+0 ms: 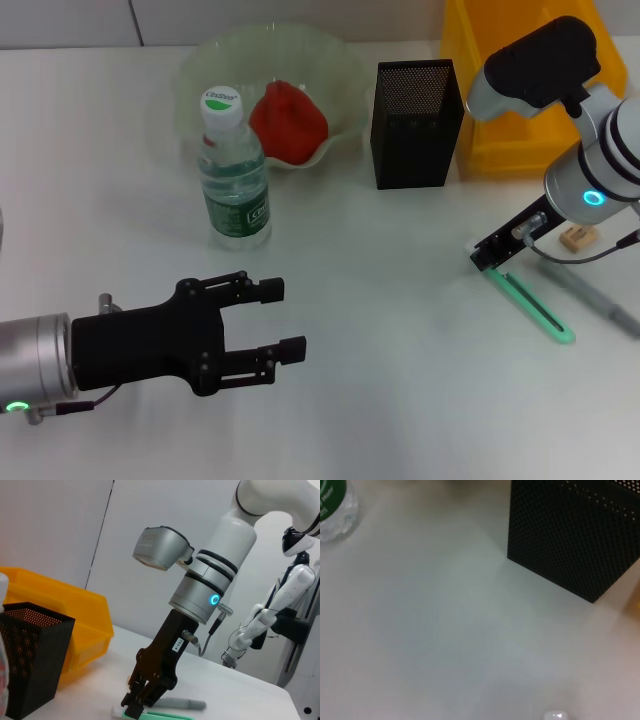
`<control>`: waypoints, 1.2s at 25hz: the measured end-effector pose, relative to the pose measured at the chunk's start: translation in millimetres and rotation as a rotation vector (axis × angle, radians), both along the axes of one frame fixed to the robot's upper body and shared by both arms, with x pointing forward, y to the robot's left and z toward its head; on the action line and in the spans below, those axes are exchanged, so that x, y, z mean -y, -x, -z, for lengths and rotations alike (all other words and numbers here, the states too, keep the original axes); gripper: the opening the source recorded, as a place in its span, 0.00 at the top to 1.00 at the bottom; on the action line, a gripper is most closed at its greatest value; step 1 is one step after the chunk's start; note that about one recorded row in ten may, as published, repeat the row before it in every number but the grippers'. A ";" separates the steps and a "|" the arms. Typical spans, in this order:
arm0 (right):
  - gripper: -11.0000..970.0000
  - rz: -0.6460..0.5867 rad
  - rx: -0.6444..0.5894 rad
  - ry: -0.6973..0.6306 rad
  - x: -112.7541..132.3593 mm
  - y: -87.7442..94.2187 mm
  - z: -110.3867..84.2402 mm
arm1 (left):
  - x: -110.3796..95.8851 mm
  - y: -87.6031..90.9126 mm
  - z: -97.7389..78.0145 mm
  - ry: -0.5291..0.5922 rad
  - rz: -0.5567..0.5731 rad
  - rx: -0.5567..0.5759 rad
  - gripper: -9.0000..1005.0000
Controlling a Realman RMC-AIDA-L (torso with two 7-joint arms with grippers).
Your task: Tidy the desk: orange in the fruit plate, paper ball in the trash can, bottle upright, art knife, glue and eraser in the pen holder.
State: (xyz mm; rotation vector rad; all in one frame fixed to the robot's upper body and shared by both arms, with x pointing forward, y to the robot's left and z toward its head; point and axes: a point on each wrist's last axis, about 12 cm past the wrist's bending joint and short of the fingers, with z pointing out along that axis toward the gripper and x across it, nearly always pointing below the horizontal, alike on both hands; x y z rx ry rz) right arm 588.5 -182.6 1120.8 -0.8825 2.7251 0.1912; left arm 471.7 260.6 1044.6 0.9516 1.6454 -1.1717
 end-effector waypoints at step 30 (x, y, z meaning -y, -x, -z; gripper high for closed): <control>0.82 -0.005 0.665 -0.816 31.2 -56.6 -78.7 | 5.6 -4.1 -3.0 0.013 0.004 0.015 0.25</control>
